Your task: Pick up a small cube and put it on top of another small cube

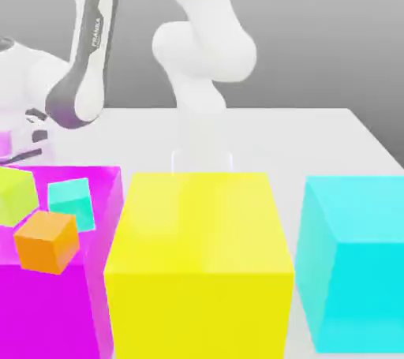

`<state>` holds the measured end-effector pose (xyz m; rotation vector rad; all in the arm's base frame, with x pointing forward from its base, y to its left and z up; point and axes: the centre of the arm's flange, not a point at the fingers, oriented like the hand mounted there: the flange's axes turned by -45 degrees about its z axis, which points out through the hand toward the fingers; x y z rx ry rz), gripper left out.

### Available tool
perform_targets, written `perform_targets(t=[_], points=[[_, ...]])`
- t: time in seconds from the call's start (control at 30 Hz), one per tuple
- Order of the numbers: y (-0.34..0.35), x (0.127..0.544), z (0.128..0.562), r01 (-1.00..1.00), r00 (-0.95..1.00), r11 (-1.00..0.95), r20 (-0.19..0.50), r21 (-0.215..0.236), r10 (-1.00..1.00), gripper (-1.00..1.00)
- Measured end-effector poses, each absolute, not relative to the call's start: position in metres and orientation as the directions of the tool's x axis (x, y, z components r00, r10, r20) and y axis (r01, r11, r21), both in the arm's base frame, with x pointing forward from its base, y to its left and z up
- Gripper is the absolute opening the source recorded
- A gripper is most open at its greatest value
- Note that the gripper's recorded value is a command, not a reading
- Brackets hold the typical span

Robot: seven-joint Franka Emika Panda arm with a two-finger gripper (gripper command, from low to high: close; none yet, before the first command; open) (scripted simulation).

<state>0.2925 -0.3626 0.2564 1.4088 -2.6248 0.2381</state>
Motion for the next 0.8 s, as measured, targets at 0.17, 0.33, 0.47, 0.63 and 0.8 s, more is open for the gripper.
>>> perform_targets(t=[0.17, 0.33, 0.47, 0.63, 0.8], points=[[-0.368, 0.344, 0.321, -0.898, -0.435, 0.439, 0.234, -0.040, -0.869, -1.00], [-0.335, 0.391, 0.385, -0.916, -0.400, 0.401, 0.157, -0.025, -0.903, -1.00], [-0.292, 0.419, 0.434, -0.930, -0.368, 0.368, 0.061, -0.013, -0.928, -1.00], [-0.258, 0.437, 0.442, -0.949, -0.316, 0.316, 0.002, -0.003, -0.949, -1.00], [-0.257, 0.438, 0.416, -0.950, -0.313, 0.313, 0.000, -0.002, -0.950, 1.00]])
